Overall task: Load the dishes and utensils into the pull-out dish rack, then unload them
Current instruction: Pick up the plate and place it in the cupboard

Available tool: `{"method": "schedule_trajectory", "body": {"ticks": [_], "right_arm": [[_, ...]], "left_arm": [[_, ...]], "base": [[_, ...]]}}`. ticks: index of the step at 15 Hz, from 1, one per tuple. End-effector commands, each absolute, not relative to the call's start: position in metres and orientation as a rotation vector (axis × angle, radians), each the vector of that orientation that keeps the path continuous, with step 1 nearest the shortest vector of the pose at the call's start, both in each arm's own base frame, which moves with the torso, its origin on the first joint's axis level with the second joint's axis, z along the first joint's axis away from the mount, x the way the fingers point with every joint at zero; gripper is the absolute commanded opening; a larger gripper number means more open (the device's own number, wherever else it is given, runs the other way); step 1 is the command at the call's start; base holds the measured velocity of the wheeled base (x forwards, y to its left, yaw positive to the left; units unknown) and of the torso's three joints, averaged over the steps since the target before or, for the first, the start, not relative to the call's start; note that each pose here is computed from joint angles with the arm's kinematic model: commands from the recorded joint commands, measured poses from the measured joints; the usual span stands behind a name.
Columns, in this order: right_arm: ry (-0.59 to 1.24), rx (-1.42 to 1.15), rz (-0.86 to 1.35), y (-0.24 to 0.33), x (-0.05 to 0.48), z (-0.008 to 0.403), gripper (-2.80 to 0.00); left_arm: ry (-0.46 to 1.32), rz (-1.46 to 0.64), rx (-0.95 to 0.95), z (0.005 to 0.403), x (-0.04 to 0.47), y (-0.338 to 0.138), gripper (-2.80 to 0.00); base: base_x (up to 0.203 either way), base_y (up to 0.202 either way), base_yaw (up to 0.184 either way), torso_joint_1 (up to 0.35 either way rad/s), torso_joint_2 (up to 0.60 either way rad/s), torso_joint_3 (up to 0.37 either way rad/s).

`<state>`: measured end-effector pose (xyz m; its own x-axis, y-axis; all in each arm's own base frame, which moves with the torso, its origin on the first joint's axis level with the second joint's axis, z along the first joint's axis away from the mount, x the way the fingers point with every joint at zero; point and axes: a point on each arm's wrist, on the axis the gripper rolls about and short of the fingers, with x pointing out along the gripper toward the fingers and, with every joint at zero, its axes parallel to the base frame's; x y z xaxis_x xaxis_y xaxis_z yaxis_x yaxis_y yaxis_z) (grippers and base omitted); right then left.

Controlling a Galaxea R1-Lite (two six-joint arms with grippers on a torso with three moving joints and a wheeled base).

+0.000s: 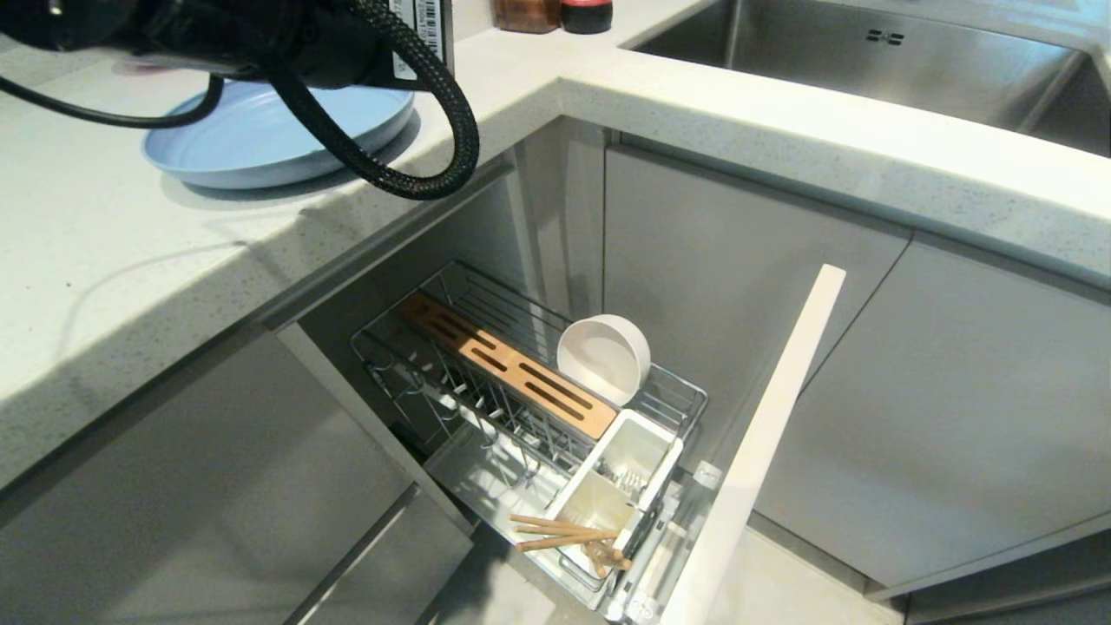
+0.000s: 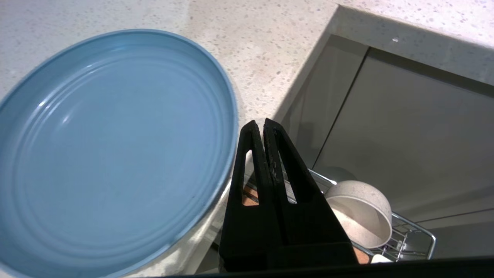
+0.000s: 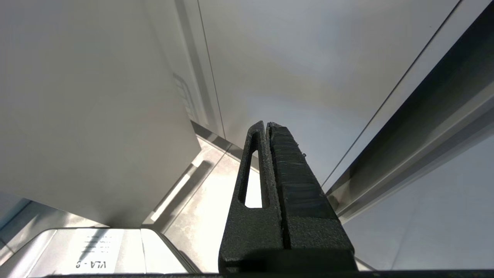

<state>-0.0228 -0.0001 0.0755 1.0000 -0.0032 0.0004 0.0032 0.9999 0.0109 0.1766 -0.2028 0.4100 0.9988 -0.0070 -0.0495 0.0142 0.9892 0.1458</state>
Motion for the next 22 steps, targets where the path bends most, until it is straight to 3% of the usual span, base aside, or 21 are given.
{"method": "schedule_trajectory", "body": {"ticks": [1,8,14,20,21,22], "right_arm": [[0.002,0.011,-0.003,0.0,-0.023,0.075,-2.8],[0.002,0.011,-0.003,0.0,-0.023,0.075,-2.8],[0.002,0.011,-0.003,0.0,-0.023,0.075,-2.8],[0.002,0.011,-0.003,0.0,-0.023,0.075,-2.8],[0.002,0.011,-0.003,0.0,-0.023,0.075,-2.8],[0.002,0.011,-0.003,0.0,-0.023,0.075,-2.8]], "left_arm": [[0.045,0.005,0.138,0.412,0.177,-0.198,-2.8],[-0.005,0.032,0.074,0.423,0.189,-0.181,-2.8],[-0.052,-0.082,0.01,0.435,0.201,-0.14,-2.8],[-0.079,-0.153,-0.081,0.439,0.195,-0.146,-2.8],[-0.078,-0.136,-0.079,0.439,0.195,-0.146,0.0],[-0.076,-0.137,-0.075,0.439,0.195,-0.146,0.0]], "base": [[0.0,0.0,0.0,0.0,0.0,0.0],[0.0,0.0,0.0,0.0,0.0,0.0],[0.0,0.0,0.0,0.0,0.0,0.0],[0.0,0.0,0.0,0.0,0.0,0.0],[0.0,0.0,0.0,0.0,0.0,0.0],[0.0,0.0,0.0,0.0,0.0,0.0]]}}
